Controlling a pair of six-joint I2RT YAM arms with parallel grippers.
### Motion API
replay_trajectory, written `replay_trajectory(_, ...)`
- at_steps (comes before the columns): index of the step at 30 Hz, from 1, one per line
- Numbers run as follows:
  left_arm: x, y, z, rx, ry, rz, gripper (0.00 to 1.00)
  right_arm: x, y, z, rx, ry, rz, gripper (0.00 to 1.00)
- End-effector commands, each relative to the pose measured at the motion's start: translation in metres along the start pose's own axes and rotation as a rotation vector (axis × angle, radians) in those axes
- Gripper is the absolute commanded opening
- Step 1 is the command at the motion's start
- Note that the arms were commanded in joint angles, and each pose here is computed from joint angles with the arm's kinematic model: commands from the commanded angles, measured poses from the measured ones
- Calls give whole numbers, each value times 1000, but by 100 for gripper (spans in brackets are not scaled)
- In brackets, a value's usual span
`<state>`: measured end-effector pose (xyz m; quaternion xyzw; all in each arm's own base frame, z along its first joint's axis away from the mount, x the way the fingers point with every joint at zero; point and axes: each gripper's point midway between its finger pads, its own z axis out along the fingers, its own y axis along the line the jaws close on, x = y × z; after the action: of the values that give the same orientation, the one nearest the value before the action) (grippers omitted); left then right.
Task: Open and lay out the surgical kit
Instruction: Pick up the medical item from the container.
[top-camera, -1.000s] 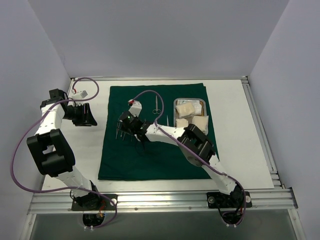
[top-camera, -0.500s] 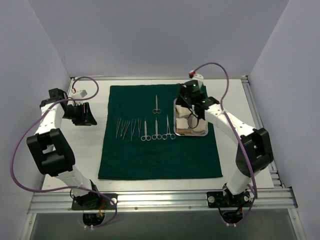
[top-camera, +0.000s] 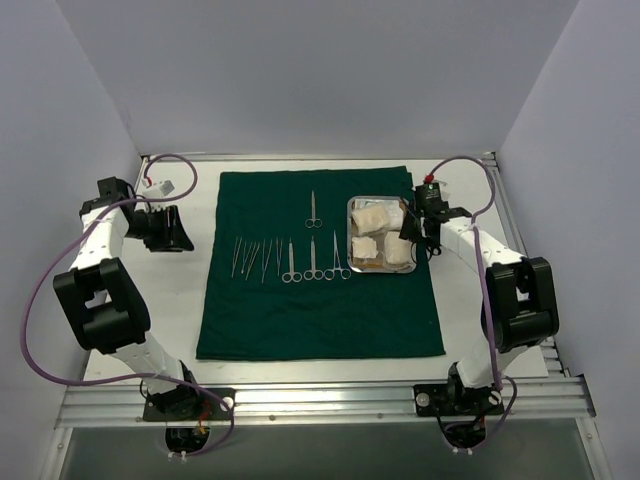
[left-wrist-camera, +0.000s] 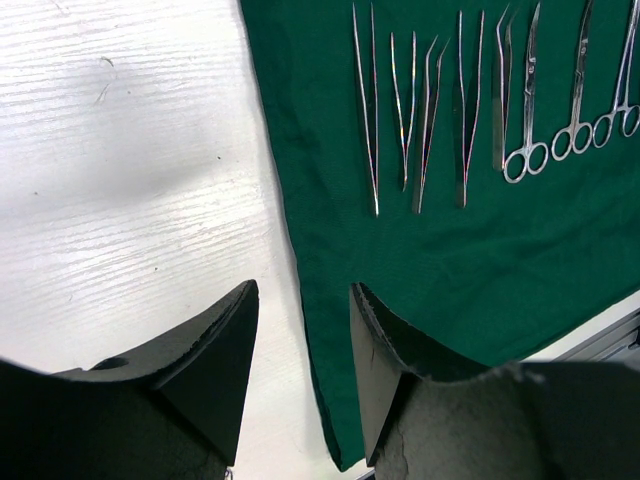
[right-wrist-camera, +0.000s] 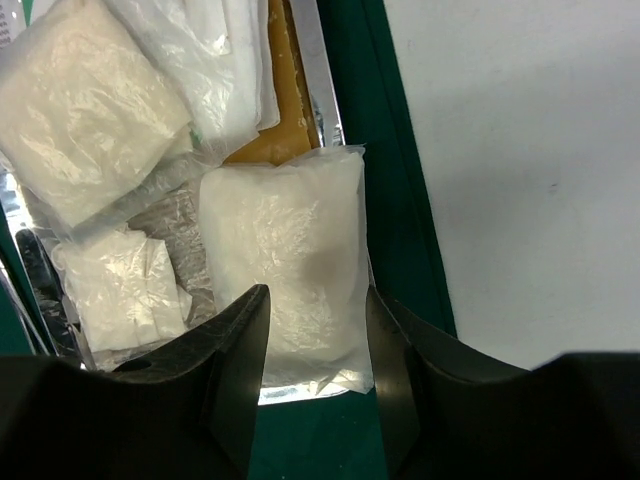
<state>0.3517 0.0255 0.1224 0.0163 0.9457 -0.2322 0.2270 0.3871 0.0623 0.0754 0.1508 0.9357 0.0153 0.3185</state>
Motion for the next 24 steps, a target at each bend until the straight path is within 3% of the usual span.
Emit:
replay_trajectory(1, -20, -10, -19, -19, -65, 50, 50, 8, -1, 11, -4, 43, -43, 40)
replay_trajectory(24, -21, -6, -13, -10, -55, 43, 50, 34, -3, 37, -1, 121, -72, 38)
